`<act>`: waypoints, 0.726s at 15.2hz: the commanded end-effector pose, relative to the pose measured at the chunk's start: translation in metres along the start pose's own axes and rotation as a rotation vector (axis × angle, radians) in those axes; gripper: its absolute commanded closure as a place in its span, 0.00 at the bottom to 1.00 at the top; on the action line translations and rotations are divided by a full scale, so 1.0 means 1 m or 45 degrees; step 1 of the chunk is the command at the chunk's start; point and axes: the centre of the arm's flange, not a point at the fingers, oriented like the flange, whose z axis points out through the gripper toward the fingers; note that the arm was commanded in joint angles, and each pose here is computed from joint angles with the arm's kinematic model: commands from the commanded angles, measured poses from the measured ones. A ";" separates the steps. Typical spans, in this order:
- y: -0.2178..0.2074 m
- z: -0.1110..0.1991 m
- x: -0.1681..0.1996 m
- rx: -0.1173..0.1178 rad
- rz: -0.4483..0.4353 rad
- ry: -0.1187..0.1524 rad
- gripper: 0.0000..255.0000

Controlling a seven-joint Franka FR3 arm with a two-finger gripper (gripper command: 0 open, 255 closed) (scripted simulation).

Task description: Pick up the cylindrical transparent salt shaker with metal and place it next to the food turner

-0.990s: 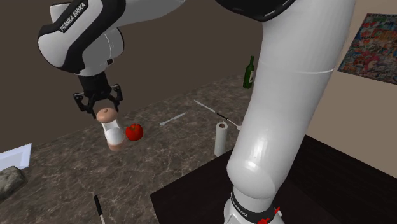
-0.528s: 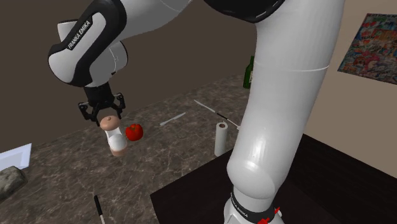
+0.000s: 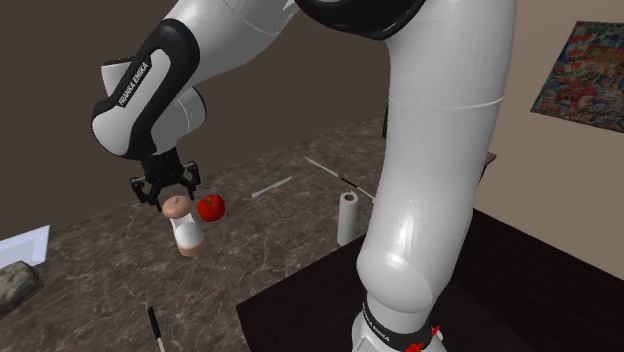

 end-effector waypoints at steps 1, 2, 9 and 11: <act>0.001 0.011 -0.002 0.001 0.000 0.001 1.00; 0.001 0.016 -0.002 0.001 0.000 0.001 1.00; 0.001 0.053 -0.004 0.001 0.000 0.001 1.00; 0.001 0.063 -0.005 0.001 0.000 0.001 1.00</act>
